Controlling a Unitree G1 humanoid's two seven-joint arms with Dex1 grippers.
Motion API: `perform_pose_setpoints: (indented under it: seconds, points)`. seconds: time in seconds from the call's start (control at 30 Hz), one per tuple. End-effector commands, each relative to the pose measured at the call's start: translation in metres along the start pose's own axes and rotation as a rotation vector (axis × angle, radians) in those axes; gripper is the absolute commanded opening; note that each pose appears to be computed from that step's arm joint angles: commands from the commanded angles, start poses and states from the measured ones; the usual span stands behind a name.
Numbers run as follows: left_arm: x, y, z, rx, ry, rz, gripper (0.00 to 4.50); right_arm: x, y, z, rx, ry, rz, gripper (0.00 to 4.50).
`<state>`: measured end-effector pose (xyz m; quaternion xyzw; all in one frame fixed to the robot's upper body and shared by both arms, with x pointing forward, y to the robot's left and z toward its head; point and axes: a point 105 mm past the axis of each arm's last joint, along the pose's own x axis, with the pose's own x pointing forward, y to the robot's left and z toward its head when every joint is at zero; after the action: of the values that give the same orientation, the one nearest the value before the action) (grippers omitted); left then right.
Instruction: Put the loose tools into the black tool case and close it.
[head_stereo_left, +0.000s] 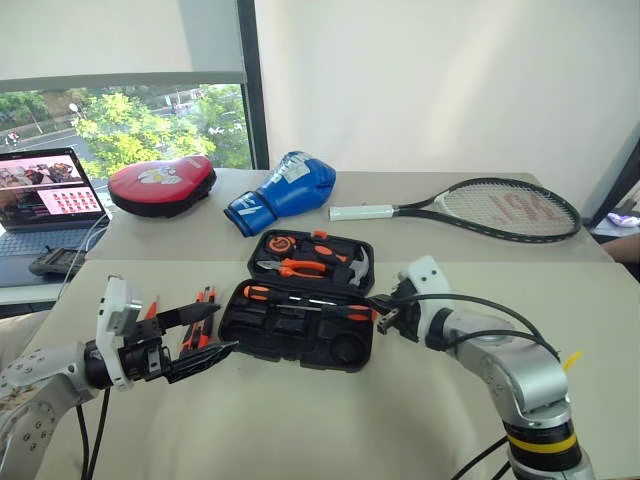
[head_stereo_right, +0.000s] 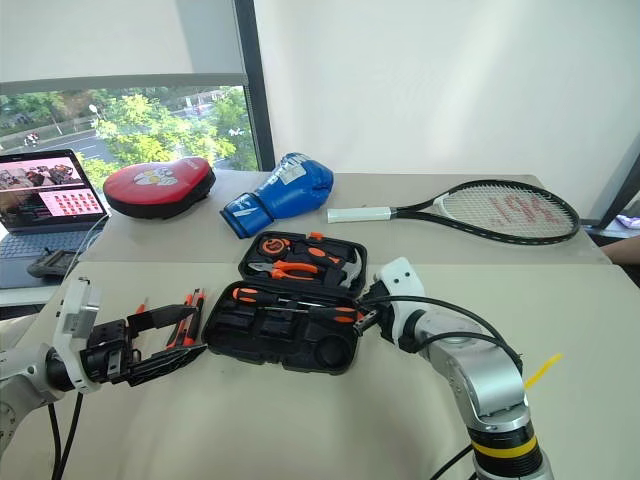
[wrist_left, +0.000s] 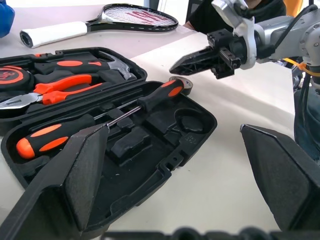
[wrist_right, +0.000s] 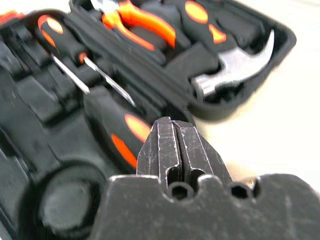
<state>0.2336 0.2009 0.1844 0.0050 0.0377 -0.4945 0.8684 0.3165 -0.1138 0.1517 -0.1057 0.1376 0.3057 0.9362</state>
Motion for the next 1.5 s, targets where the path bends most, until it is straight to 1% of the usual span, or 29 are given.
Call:
perform_pose_setpoints:
  seconds: [0.03,0.13,0.27,0.43,0.57,0.67,0.73,0.8,0.87,0.97,1.03,1.13,1.2,1.23,1.3,1.37,1.4,1.5]
  points:
    - [0.0,-0.003,0.006,0.045,-0.017,-0.009,4.5,-0.01,-0.001,-0.001,-0.053,0.027,-0.005,0.01]
    - [0.0,-0.004,0.005,0.042,-0.016,-0.011,4.5,-0.015,-0.004,-0.005,-0.066,0.063,-0.013,0.01]
    - [0.001,-0.004,0.005,0.04,-0.016,-0.012,4.5,-0.014,-0.001,-0.008,-0.069,0.085,0.012,0.01]
    - [0.001,-0.004,0.005,0.04,-0.015,-0.013,4.5,0.0,0.015,-0.004,-0.071,0.071,0.071,0.01]
    - [0.001,-0.004,0.005,0.041,-0.014,-0.013,4.5,0.007,0.019,-0.003,-0.071,0.064,0.087,0.01]
    - [0.001,-0.004,0.005,0.042,-0.015,-0.007,4.5,0.007,0.018,-0.003,-0.076,0.063,0.086,0.01]
    - [0.001,-0.004,0.005,0.042,-0.015,-0.003,4.5,-0.001,0.012,-0.003,-0.09,0.062,0.075,0.01]
    - [0.0,-0.004,0.005,0.039,-0.015,-0.003,4.5,-0.01,0.009,0.007,-0.072,0.001,0.099,0.01]
    - [0.001,-0.004,0.004,0.036,-0.016,-0.004,4.5,-0.011,0.009,0.017,-0.043,-0.047,0.113,0.01]
    - [0.003,-0.004,0.002,0.031,-0.019,-0.007,4.5,0.005,0.014,0.03,-0.013,-0.119,0.127,0.01]
    - [0.004,-0.002,0.002,0.032,-0.023,-0.006,4.5,0.024,0.019,0.034,-0.002,-0.144,0.133,0.01]
    - [0.006,-0.001,0.002,0.035,-0.028,-0.006,4.5,0.042,0.024,0.035,0.01,-0.161,0.139,0.01]
    - [0.006,-0.001,0.003,0.038,-0.03,-0.003,4.5,0.055,0.03,0.03,0.008,-0.153,0.147,0.01]
    - [0.004,-0.001,0.003,0.038,-0.03,0.002,4.5,0.063,0.038,0.015,-0.025,-0.094,0.165,0.01]
    - [0.003,0.0,0.004,0.04,-0.028,0.01,4.5,0.07,0.046,-0.006,-0.081,-0.017,0.19,0.01]
    - [0.001,0.0,0.003,0.04,-0.026,0.018,4.5,0.071,0.059,-0.024,-0.151,0.059,0.255,0.01]
    - [0.0,-0.001,0.003,0.04,-0.025,0.021,4.5,0.071,0.063,-0.033,-0.215,0.095,0.283,0.01]
    - [-0.001,-0.001,0.002,0.039,-0.025,0.03,4.5,0.072,0.069,-0.051,-0.368,0.175,0.35,0.01]
